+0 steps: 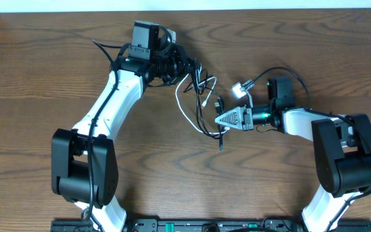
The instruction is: Untangle cables
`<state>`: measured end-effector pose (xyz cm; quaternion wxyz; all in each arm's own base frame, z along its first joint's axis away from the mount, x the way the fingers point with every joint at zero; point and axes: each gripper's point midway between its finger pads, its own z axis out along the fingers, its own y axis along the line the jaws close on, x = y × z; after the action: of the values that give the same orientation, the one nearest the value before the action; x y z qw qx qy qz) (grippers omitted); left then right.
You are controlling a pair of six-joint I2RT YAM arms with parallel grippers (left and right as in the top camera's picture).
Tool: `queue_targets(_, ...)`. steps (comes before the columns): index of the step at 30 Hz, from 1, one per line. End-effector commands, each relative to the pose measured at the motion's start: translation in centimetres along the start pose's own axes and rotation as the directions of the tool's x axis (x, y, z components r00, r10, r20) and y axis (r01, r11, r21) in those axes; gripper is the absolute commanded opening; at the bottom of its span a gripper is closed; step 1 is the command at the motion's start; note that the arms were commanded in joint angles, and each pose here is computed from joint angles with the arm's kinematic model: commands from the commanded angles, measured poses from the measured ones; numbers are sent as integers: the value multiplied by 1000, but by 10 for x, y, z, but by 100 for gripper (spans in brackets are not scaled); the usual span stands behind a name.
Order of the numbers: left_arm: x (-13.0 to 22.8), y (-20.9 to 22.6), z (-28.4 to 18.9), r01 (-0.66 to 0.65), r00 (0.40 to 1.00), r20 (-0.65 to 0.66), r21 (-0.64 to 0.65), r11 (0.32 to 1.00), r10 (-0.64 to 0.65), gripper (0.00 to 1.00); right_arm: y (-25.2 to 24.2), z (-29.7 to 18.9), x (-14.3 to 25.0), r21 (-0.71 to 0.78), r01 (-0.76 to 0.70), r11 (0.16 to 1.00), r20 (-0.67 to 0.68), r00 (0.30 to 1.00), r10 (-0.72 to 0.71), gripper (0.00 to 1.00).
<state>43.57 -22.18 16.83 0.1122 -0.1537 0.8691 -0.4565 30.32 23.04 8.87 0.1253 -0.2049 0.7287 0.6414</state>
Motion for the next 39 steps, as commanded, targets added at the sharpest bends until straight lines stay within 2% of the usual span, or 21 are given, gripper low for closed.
queue_targets(1, -3, 8, 3, -16, 1000, 10, -21, 1000, 16, 7, -10, 6, 2, 63, -40, 997, -3, 999, 40, 1)
queue_targets(7, 4, 5, 8, -39, 999, -6, -26, 999, 38, 7, -13, 6, -2, 81, -14, 997, 5, 1000, 13, 2)
queue_targets(11, 9, 20, 11, -82, 997, -2, -110, 991, 82, 8, -24, 5, -3, 142, -19, 990, 18, 1000, 17, 1)
queue_targets(13, 12, 33, 12, -85, 996, 6, -186, 979, 87, 17, -24, 5, -3, 142, -22, 990, 17, 1000, 20, 1)
queue_targets(14, 12, 39, 11, -86, 996, 10, -218, 972, 91, 31, -24, 5, -2, 142, -24, 990, 16, 1000, 22, 1)
queue_targets(16, 13, 52, 10, -82, 995, 24, -295, 952, 93, 52, -24, 5, -1, 143, -34, 989, 15, 999, 32, 1)
queue_targets(17, 14, 57, 9, -84, 995, 27, -320, 944, 97, 58, -24, 5, -1, 144, -38, 989, 14, 999, 36, 1)
queue_targets(19, 15, 63, 7, -100, 993, 21, -352, 931, 114, 64, -25, 5, 0, 144, -45, 989, 13, 999, 43, 1)
queue_targets(23, 19, 65, 7, -101, 994, 3, -356, 929, 109, 63, -26, 5, 1, 152, -49, 987, 14, 999, 48, 1)
queue_targets(28, 34, 52, 11, -99, 994, -68, -273, 957, 83, 63, -43, 2, 6, 245, -99, 964, 23, 995, 97, 1)
queue_targets(32, 41, 53, 10, -75, 995, -90, -273, 959, 53, 61, -48, 0, 10, 276, -124, 953, 22, 992, 123, 1)
queue_targets(34, 44, 54, 8, -60, 995, -96, -283, 957, 33, 55, -48, 1, 11, 278, -121, 953, 20, 993, 120, 1)
queue_targets(37, 50, 54, 3, -17, 994, -105, -292, 956, -15, 38, -52, 3, 13, 304, -119, 945, 15, 993, 121, 1)
queue_targets(39, 58, 43, 2, -11, 990, -139, -246, 969, -24, 34, -53, 5, 14, 314, -116, 942, 9, 993, 119, 1)
